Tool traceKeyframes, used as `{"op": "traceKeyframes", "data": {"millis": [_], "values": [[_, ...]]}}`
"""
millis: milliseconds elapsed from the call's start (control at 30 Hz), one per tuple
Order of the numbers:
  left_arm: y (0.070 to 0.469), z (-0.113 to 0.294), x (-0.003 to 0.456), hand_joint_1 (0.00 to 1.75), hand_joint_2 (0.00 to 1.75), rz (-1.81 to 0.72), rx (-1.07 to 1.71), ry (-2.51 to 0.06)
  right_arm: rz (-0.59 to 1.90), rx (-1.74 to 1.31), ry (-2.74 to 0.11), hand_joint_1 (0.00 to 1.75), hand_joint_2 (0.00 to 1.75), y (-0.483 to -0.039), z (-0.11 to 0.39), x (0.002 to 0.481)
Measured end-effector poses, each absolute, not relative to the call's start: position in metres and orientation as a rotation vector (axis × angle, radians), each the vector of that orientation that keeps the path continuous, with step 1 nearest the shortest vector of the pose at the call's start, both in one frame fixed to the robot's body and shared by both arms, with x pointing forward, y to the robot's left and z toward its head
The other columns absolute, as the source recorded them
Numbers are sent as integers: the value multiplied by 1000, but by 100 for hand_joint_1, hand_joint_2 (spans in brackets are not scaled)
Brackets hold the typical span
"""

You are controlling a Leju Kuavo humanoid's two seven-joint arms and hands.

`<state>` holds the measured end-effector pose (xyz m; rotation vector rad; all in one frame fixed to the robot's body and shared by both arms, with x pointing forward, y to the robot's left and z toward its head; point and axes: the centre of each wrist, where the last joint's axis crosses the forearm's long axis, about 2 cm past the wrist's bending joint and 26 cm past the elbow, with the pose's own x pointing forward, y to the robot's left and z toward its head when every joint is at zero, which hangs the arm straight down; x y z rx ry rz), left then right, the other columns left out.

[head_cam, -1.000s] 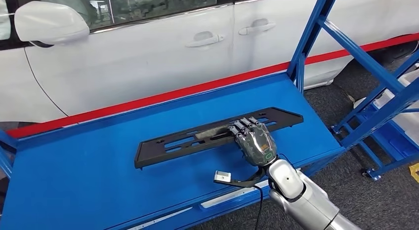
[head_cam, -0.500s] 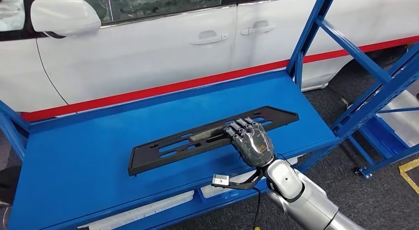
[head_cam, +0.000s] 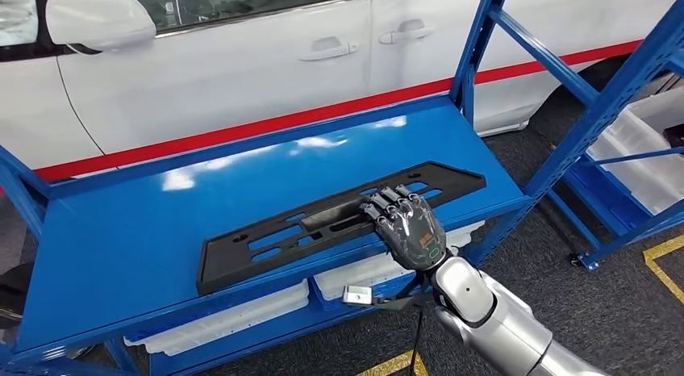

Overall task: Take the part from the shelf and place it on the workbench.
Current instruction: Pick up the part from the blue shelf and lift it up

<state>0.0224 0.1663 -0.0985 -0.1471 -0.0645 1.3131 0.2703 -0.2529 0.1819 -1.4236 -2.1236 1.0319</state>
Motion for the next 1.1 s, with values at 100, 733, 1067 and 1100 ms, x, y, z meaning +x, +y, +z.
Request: {"op": "traceKeyframes", "data": {"millis": [100,733,1067,1100], "values": [[167,-99,23,0,175,1311,-146,-65,1037,-1414,-2130,175,175,-251,181,268],[163,-97,29,0,175,1261,-107,-26,991,-1351,-2187,175,175,-235,192,287],[163,-97,24,0,175,1239,-90,-22,947,-1348,-2130,175,175,-271,198,282],[163,-97,25,0,175,1237,-90,-25,950,-1353,-2120,175,175,-278,197,278]]}}
